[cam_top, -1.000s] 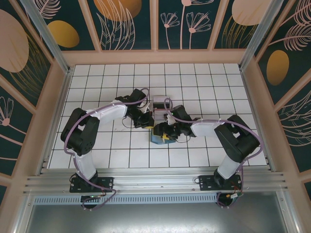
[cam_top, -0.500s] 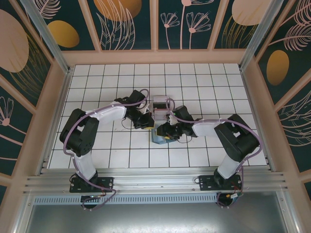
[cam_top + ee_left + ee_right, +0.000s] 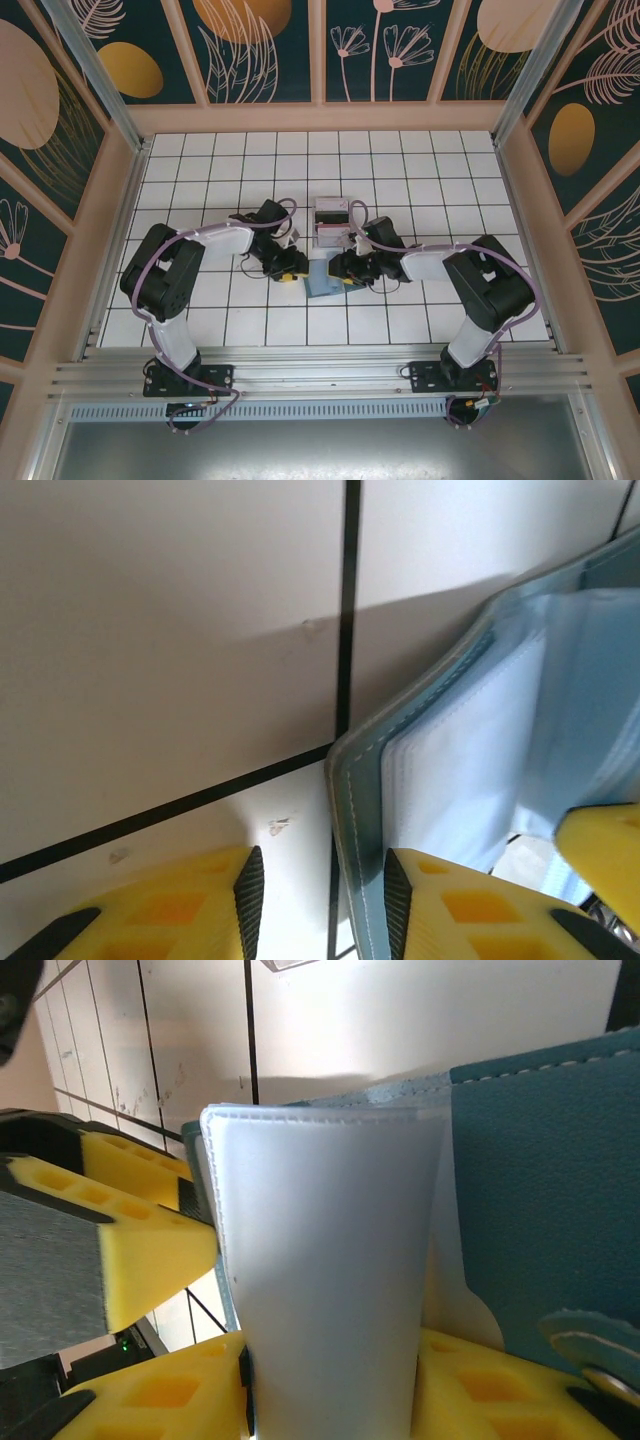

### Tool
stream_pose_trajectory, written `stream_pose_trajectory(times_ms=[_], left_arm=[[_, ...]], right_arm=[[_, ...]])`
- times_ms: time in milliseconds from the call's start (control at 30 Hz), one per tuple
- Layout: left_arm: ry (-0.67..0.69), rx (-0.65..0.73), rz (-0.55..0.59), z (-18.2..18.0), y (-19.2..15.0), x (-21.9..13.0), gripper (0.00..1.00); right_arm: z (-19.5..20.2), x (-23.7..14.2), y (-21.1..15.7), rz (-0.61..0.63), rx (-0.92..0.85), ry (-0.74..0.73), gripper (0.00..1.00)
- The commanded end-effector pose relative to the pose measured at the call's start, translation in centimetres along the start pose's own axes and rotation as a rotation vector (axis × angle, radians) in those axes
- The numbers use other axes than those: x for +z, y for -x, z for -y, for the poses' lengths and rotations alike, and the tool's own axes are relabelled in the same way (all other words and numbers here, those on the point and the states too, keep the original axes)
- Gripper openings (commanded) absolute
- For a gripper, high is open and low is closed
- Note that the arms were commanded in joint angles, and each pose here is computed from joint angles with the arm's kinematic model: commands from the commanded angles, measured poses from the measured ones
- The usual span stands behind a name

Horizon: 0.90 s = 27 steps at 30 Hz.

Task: Put the credit cards into the card holder
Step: Flip over the card slot in the card holder.

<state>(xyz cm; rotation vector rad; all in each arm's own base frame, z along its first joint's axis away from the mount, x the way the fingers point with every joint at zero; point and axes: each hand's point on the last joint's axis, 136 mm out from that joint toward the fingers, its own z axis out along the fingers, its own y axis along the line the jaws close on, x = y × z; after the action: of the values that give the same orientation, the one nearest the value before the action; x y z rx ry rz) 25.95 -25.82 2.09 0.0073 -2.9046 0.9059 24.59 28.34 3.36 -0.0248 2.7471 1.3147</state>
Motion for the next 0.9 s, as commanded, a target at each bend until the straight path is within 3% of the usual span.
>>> stream_pose_trajectory(times_ms=[0,267,733,867], left_arm=[[-0.011,-0.003,0.021,-0.4,0.2,0.3,0.41],[-0.014,-0.018,0.035,-1.1,0.2,1.0,0.41],[0.063,-0.015,0.079,-3.0,0.7,1.3,0.31],[0.04,-0.011,0.096,-2.1,1.2,0.9,0.32]], right_arm=[[3.4,0.2,-1.4,-0.028,0.083,-0.083,0.43],[3.8,0.1,-1.7,-0.026,0.089,-0.089,0.45],[4.4,-2.7,0.2,0.065,0.056,-0.176,0.59],[4.6,-3.0,0.4,0.066,0.055,-0.174,0.55]])
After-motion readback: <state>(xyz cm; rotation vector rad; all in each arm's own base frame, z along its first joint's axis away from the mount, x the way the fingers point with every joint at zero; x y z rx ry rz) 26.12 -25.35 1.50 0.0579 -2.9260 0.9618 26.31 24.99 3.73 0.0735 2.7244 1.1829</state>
